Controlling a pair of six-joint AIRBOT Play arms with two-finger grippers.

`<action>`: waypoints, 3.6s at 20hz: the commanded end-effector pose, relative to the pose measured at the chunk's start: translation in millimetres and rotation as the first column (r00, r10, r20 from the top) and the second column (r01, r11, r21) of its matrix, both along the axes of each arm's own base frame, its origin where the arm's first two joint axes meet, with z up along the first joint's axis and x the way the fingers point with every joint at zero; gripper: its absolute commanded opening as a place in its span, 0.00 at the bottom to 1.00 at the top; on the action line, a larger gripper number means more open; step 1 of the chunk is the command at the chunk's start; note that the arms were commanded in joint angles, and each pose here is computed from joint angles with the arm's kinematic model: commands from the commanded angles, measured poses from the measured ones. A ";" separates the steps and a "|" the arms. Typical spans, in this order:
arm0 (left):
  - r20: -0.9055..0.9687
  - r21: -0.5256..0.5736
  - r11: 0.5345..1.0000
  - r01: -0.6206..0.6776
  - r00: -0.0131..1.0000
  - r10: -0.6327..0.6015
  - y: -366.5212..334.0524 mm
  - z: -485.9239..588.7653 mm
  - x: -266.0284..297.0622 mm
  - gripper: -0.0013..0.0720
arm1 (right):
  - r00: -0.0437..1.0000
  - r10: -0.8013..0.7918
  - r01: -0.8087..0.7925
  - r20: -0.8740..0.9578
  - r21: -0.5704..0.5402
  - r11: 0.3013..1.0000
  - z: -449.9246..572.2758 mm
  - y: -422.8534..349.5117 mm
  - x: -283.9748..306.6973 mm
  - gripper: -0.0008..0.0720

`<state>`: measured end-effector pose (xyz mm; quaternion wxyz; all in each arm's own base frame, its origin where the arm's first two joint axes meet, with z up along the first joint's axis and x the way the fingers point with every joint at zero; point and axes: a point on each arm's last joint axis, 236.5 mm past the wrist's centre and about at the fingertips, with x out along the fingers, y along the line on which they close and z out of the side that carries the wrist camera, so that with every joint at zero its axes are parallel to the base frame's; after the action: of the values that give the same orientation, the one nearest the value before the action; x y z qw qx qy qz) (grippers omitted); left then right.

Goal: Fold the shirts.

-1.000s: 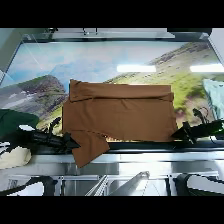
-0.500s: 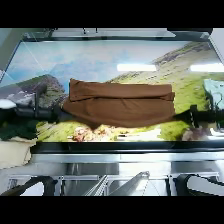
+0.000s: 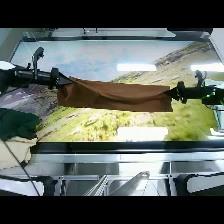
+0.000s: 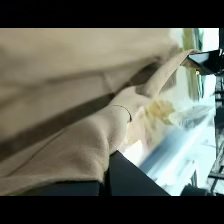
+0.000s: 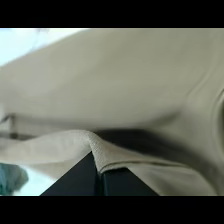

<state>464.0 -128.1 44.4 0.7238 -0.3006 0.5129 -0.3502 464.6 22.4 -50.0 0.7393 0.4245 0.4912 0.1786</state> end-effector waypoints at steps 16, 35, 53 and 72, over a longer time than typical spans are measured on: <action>-0.113 -0.041 0.999 0.012 0.993 -0.017 -14.5 -84.0 85.7 0.04 | 0.979 -0.175 0.167 0.106 0.081 0.983 0.8 -20.5 77.3 0.51; -0.028 -0.117 0.989 -0.088 0.996 0.086 -12.0 -58.2 115.6 0.06 | 0.968 -0.216 0.209 0.124 0.063 0.976 -4.0 -33.4 88.2 0.51; 0.200 -0.246 0.948 -0.201 0.947 0.252 85.9 76.4 123.9 0.02 | 0.993 0.072 -0.081 -0.092 -0.093 0.992 -52.2 -38.9 6.4 0.90; 0.151 0.280 0.936 0.211 0.954 -0.260 -213.0 -101.0 49.6 0.01 | 0.917 0.289 -0.312 0.275 0.040 0.949 177.5 98.0 36.7 0.03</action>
<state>516.6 -288.0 -16.2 0.7316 -0.1571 0.5277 -0.4019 510.8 89.9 73.9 0.7527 0.3412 0.4620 0.3220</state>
